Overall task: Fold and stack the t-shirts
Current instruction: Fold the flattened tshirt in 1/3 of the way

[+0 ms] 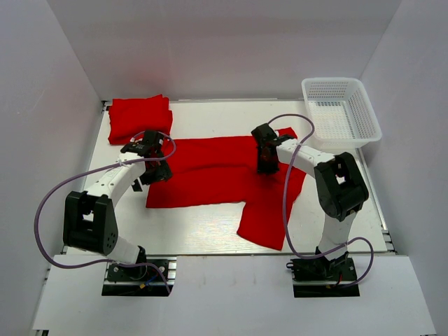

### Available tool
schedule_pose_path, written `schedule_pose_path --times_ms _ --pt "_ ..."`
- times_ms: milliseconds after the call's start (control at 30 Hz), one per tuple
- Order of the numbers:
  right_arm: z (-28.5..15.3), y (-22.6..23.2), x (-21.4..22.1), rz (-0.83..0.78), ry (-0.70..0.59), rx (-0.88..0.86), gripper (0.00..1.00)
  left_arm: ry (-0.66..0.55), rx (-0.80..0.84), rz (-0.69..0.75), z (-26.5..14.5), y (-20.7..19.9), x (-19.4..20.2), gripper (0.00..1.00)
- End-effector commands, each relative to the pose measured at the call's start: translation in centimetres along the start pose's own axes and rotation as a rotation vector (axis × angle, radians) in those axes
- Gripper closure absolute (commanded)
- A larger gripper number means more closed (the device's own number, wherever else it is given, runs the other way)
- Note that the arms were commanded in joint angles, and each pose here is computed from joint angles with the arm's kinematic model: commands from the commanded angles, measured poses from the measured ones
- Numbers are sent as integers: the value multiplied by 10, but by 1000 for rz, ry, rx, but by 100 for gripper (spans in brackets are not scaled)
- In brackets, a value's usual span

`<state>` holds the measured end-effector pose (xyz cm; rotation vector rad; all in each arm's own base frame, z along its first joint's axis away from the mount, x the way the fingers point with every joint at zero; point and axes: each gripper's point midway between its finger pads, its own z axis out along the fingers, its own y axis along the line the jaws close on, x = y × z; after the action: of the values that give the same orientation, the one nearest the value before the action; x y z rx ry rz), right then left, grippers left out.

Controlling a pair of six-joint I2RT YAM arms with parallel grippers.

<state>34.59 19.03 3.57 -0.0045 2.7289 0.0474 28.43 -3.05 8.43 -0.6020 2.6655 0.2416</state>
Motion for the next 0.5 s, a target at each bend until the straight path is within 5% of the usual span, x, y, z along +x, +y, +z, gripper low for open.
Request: schedule_pose_path --times_ms 0,67,233,467 --pt "-5 0 -11 16 -26 21 78 -21 16 -14 -1 -4 -4 0" --pt "-6 -3 -11 18 -33 36 100 -21 16 -14 -1 -4 -4 0" --pt "-15 -7 -12 4 -13 57 100 -20 16 -13 -3 -4 -5 0" --pt "-57 -11 37 -78 319 54 100 -33 14 -17 -7 -2 -8 0"
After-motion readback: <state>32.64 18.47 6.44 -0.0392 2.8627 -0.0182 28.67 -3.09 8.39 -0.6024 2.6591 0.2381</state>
